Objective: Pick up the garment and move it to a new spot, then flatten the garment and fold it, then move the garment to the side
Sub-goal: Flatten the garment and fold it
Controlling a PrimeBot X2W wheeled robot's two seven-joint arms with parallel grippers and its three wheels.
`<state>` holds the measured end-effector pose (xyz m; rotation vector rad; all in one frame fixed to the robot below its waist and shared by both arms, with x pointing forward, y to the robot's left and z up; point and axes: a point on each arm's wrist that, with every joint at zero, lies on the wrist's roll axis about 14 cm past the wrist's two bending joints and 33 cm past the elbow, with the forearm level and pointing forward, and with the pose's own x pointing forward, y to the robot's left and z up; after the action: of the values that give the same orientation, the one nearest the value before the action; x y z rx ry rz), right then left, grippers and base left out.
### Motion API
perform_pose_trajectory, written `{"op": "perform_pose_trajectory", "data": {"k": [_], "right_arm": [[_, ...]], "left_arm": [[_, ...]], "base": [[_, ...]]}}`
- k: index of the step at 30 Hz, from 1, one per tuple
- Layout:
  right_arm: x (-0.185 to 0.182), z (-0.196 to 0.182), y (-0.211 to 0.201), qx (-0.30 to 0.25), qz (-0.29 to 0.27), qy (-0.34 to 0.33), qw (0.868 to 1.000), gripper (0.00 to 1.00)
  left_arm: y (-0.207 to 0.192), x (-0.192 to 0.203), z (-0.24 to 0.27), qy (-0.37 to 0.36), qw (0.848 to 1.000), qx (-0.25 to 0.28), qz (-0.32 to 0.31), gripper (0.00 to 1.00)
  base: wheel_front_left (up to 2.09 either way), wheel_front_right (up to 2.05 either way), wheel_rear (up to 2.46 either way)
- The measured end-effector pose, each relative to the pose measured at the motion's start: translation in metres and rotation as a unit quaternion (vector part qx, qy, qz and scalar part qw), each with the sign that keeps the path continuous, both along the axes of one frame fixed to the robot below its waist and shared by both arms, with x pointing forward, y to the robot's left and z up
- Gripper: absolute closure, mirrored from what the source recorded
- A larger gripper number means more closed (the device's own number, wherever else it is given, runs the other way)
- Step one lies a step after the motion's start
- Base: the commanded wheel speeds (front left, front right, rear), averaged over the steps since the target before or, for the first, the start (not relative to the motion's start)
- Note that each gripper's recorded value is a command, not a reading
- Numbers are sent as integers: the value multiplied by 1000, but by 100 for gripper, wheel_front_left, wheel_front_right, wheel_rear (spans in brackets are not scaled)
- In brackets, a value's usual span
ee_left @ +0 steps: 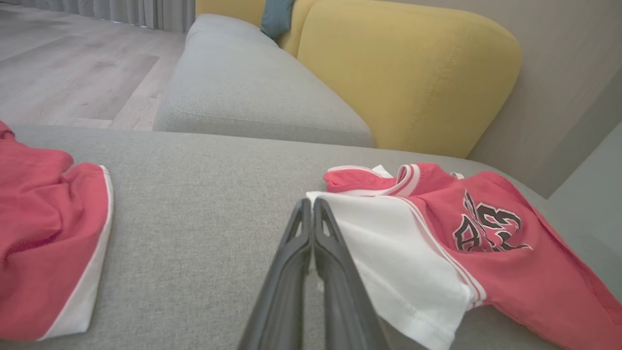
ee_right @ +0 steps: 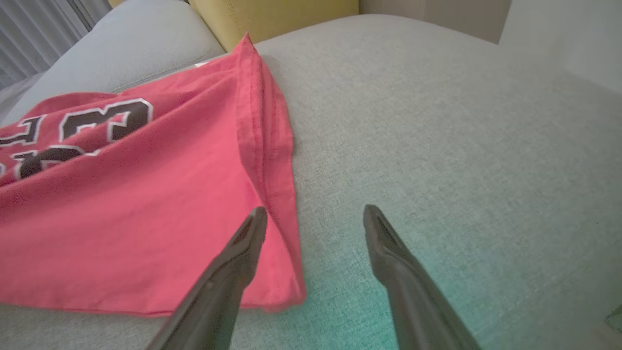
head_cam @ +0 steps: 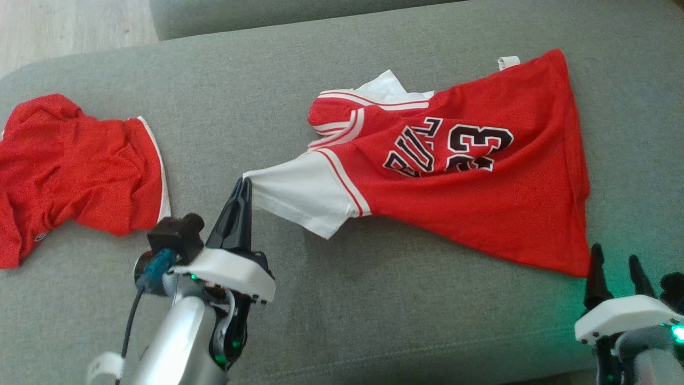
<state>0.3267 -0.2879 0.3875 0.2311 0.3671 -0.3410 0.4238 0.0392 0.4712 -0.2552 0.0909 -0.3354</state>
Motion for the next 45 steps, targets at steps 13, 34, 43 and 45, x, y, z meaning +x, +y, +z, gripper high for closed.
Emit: {"op": "perform_pose_trajectory", "data": {"k": [13, 34, 43, 45], "right_arm": [[-5, -40, 22, 76, -6, 55, 996, 0], [59, 34, 60, 100, 60, -81, 990, 100], [104, 213, 69, 41, 140, -298, 943, 100], [104, 251, 68, 24, 150, -340, 928, 100]], "left_arm": [[5, -9, -1, -7, 1000, -1, 1, 100], [26, 6, 49, -55, 993, -91, 47, 100], [31, 25, 176, -197, 956, -212, 40, 100], [33, 23, 212, -238, 942, -234, 36, 100]], "base": [[0, 0, 0], [0, 0, 0], [0, 0, 0], [0, 0, 0]]}}
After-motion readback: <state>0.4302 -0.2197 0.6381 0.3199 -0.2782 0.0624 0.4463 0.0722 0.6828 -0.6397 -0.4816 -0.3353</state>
